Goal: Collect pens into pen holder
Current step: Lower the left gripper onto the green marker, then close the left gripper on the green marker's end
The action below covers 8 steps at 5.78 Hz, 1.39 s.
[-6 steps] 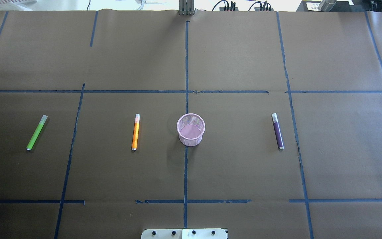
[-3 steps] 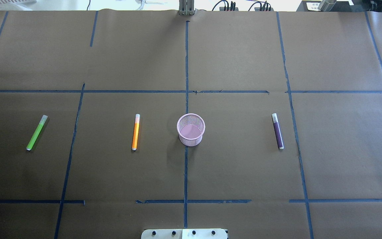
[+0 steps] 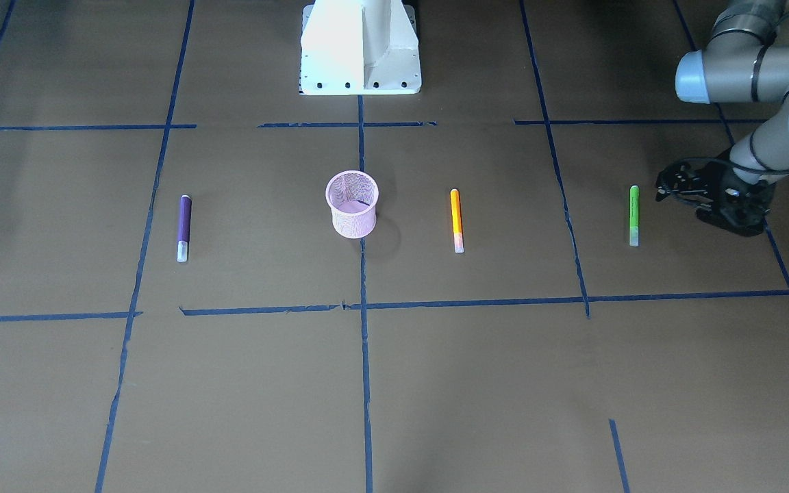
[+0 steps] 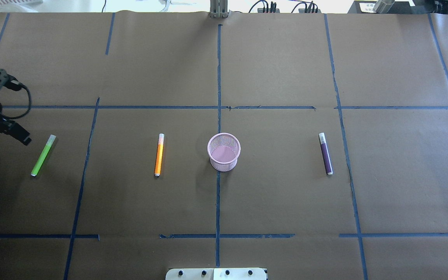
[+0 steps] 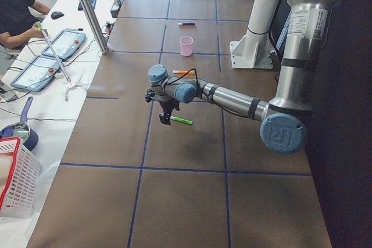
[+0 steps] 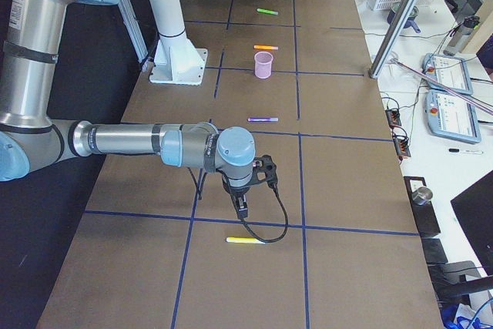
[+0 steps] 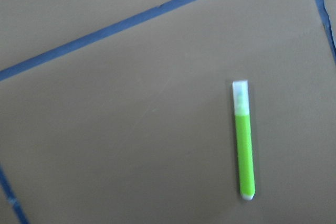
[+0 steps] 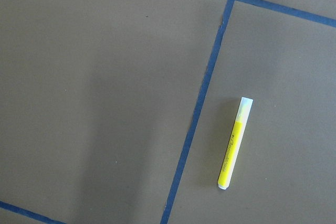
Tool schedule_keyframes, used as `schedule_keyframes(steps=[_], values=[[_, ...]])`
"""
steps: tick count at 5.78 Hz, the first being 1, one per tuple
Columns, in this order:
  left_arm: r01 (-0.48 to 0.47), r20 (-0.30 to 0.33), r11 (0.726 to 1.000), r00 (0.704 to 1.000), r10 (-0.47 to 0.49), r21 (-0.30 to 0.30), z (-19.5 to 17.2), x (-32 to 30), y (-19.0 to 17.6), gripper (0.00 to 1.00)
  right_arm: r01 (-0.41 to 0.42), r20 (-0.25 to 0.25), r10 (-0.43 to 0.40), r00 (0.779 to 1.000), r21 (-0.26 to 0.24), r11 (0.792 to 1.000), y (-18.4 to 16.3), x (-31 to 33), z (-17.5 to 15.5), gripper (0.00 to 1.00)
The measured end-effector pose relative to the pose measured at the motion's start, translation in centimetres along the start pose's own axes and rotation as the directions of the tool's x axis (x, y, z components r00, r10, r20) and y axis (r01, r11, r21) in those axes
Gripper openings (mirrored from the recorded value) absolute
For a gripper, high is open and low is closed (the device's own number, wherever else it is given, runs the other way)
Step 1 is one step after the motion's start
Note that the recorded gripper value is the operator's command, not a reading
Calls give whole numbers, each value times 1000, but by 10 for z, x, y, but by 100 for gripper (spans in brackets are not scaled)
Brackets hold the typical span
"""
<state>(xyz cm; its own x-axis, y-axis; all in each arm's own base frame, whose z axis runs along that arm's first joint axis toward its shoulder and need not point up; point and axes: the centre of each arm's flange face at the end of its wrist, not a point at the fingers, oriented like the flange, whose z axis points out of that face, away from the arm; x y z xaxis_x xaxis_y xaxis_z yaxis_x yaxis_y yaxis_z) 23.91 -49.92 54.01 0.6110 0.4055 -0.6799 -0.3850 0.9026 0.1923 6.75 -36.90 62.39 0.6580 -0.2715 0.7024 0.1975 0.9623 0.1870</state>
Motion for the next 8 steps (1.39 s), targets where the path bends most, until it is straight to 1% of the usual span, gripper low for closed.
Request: schedule_keyframes(steps=[1, 2, 5, 8], values=[[26, -12, 1000, 1000, -26, -2, 21, 12, -6, 90, -1, 1, 1, 1000, 0, 1000, 0, 0, 0, 100], [47, -19, 999, 999, -47, -3, 32, 19, -7, 81, -1, 2, 1, 1000, 0, 1000, 0, 0, 0, 100], [55, 0, 998, 999, -55, -10, 44, 20, -9, 73, -3, 2, 3, 1000, 0, 1000, 0, 0, 1, 100], [40, 5, 999, 999, -40, -16, 50, 29, -10, 71, -4, 2, 4, 1000, -1, 1000, 0, 1, 1, 100]])
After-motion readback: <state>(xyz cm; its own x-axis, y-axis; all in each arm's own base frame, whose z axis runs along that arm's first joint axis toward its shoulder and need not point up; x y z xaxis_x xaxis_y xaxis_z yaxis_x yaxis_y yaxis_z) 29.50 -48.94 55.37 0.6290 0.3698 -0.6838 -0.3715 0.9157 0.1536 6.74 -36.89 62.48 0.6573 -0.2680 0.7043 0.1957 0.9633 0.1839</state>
